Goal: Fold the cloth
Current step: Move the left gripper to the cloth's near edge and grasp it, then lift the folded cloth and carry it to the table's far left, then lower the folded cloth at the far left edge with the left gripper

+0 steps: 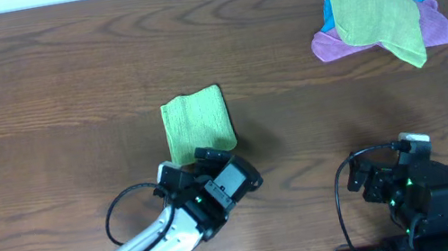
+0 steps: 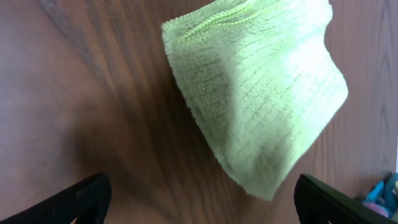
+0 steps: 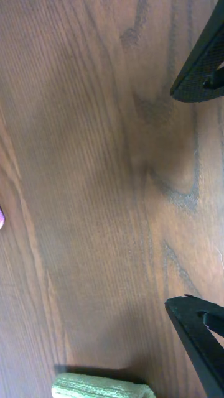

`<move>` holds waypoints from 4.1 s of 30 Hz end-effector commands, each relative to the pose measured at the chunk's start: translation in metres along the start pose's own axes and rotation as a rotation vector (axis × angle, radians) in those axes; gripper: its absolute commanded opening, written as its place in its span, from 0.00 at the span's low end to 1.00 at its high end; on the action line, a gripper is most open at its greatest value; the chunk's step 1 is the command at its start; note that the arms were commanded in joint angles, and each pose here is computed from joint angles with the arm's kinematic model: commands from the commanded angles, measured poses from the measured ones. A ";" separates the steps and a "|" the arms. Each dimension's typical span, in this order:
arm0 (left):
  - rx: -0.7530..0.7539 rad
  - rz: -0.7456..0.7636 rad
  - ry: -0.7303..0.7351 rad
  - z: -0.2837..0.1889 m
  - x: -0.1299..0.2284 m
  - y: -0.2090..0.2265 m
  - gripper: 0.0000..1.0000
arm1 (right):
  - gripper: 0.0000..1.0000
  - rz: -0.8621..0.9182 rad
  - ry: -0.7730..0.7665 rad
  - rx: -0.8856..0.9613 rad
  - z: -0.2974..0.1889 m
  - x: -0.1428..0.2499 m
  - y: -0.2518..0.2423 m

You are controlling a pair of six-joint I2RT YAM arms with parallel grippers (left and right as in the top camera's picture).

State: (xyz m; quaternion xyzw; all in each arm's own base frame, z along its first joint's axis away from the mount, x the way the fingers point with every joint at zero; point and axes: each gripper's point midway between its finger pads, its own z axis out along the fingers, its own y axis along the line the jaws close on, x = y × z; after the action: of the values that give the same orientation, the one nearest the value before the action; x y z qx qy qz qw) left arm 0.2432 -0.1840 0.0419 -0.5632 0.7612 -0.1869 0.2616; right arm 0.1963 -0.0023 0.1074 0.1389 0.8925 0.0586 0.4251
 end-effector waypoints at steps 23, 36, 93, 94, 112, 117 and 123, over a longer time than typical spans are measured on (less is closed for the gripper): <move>-0.004 -0.172 -0.105 0.069 -0.019 0.001 0.95 | 0.99 -0.016 0.004 -0.008 0.001 0.003 0.001; 0.006 -0.186 -0.218 0.078 -0.045 0.003 0.64 | 0.99 -0.016 0.004 -0.008 0.001 0.003 0.001; 0.476 -0.131 -0.342 0.117 -0.263 -0.283 0.06 | 0.99 -0.016 0.004 -0.008 0.001 0.003 0.001; 0.460 -0.094 -0.337 0.123 -0.261 -0.280 0.06 | 0.99 -0.016 0.004 -0.008 0.001 0.003 0.001; 0.150 0.120 -0.247 0.163 -0.240 -0.211 0.06 | 0.99 -0.016 0.004 -0.008 0.001 0.003 0.001; 0.058 0.123 -0.280 0.153 -0.251 -0.193 0.06 | 0.99 -0.016 0.004 -0.008 0.001 0.003 0.001; -0.087 0.135 -0.283 0.142 -0.259 -0.160 0.14 | 0.99 -0.016 0.004 -0.008 0.001 0.003 0.001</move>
State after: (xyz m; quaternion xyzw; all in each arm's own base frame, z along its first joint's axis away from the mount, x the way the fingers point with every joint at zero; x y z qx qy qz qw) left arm 0.5127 0.0041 0.0495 -0.5375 0.7698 -0.0677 0.3375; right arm 0.1962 -0.0023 0.1068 0.1390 0.8927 0.0584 0.4246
